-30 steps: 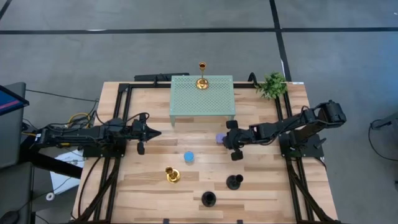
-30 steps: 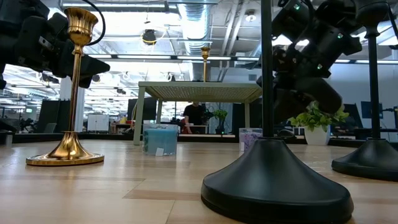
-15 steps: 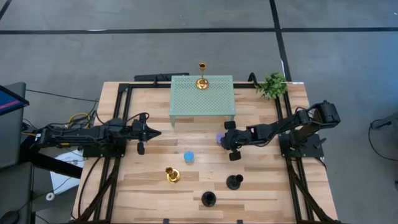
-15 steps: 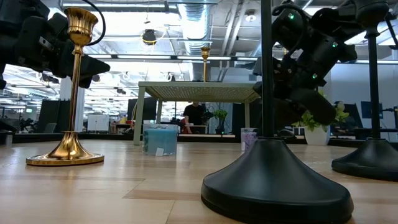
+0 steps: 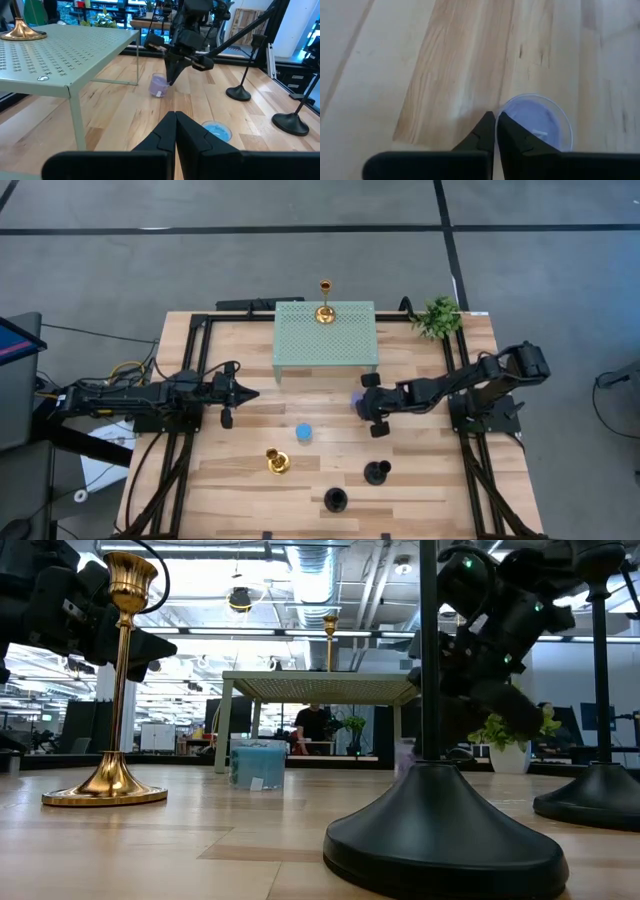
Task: Pick & Place candle stick holders
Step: Put the purple scented candle on the shelf
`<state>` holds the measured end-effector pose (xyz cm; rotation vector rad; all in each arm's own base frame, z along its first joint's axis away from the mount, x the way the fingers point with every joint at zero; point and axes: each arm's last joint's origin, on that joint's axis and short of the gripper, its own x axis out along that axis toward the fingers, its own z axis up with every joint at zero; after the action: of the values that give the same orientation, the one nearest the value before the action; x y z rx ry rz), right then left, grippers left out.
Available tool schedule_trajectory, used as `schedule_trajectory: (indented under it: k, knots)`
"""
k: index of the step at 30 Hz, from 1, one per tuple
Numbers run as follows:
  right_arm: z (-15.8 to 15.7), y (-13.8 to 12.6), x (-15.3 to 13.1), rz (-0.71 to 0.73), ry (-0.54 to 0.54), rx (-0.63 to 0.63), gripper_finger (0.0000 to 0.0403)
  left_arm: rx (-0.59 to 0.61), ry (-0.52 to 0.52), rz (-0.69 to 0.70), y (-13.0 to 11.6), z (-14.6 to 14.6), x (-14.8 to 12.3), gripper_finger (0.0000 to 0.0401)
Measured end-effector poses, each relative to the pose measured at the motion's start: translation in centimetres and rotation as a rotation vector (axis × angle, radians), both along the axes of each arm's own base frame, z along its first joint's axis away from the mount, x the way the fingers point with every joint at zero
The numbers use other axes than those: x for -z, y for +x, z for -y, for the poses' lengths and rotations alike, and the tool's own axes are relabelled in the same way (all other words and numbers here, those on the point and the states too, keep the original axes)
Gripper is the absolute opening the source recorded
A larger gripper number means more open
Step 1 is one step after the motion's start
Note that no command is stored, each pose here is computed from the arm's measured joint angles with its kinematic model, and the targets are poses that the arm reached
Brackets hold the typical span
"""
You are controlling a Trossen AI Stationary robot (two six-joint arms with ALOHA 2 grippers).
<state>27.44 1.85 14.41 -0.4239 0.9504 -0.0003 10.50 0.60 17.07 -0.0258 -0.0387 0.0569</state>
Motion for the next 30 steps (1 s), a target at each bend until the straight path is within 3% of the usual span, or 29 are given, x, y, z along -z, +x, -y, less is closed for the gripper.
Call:
schedule_trajectory:
  k: [7,17,23,30]
  knots:
    - [-0.3,0.6,-5.2,0.046,0.078,-0.032,0.0001,0.0,0.0,-0.007,0.1,0.0,0.1,0.0008]
    - [0.6,-1.2,-15.4,0.22,0.101,-0.008,0.0,0.0,-0.001,-0.012,0.1,0.0,0.1,0.0008]
    - [3.7,-0.3,-20.1,0.196,0.059,0.073,0.0,0.0,-0.001,-0.01,0.1,0.0,0.1,0.0008]
    - [9.3,2.6,-22.9,0.132,0.034,0.125,0.0,0.0,0.0,-0.004,0.1,0.0,0.0,0.0008]
